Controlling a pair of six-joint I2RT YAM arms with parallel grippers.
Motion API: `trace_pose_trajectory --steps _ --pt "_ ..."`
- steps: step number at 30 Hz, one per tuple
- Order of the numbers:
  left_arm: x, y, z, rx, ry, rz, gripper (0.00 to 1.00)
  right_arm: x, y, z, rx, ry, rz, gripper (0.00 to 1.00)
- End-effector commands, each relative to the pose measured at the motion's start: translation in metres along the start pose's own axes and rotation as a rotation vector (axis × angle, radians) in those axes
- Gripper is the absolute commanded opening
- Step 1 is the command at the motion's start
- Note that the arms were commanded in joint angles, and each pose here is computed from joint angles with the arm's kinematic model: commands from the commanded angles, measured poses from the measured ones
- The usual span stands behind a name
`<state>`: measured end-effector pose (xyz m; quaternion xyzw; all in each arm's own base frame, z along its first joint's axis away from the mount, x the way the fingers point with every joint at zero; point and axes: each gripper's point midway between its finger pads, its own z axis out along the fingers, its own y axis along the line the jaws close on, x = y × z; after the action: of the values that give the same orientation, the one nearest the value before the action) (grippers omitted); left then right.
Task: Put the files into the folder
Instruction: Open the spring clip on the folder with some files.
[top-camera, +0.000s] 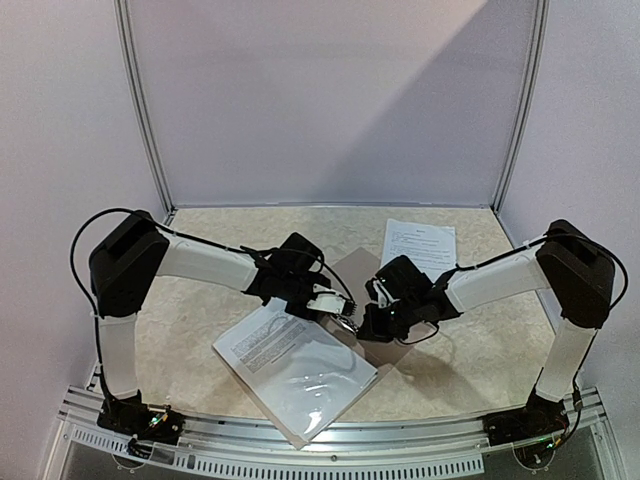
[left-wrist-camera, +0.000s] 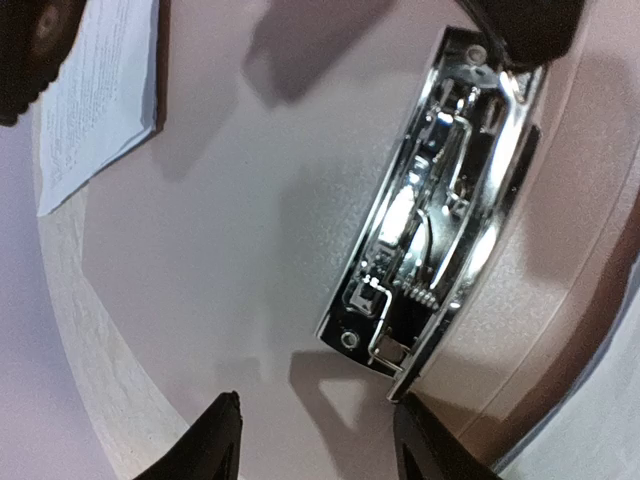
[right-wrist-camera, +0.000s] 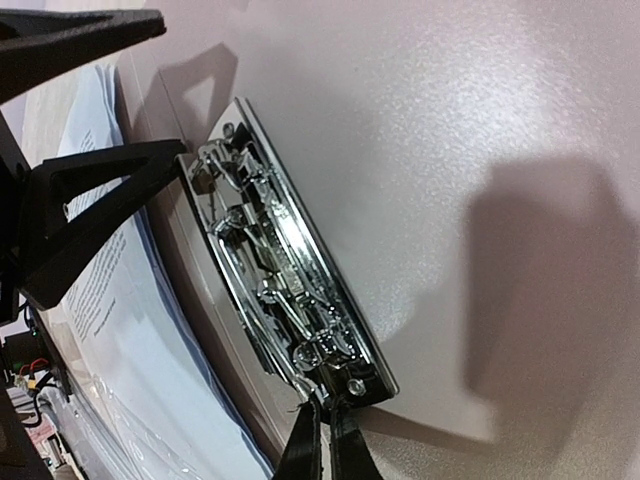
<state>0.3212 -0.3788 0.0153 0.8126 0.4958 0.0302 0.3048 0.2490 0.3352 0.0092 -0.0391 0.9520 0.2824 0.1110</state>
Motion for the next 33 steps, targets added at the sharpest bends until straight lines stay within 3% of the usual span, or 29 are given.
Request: trace_pose_trajectory --steps 1,6,16,24,33 --pt "0.041 -0.119 0.014 0.367 0.142 0.026 0.54 0.012 -0.107 -0.001 0.421 -0.025 0.071 0.00" --pt "0.030 -0.115 0.008 0.390 0.099 -0.005 0.54 -0.009 -0.075 0.000 0.329 -0.039 0.014 0.00" --pt "-0.018 -0.044 -0.009 0.365 -0.094 -0.158 0.51 -0.010 -0.042 0.010 0.104 0.001 0.043 0.01" --pt "-0.012 -0.027 0.006 0.317 -0.087 -0.203 0.46 -0.017 -0.025 0.005 0.018 -0.013 0.046 0.02" --pt "-0.003 -0.028 0.015 0.327 -0.074 -0.188 0.33 -0.031 0.011 -0.003 -0.126 -0.034 0.025 0.05"
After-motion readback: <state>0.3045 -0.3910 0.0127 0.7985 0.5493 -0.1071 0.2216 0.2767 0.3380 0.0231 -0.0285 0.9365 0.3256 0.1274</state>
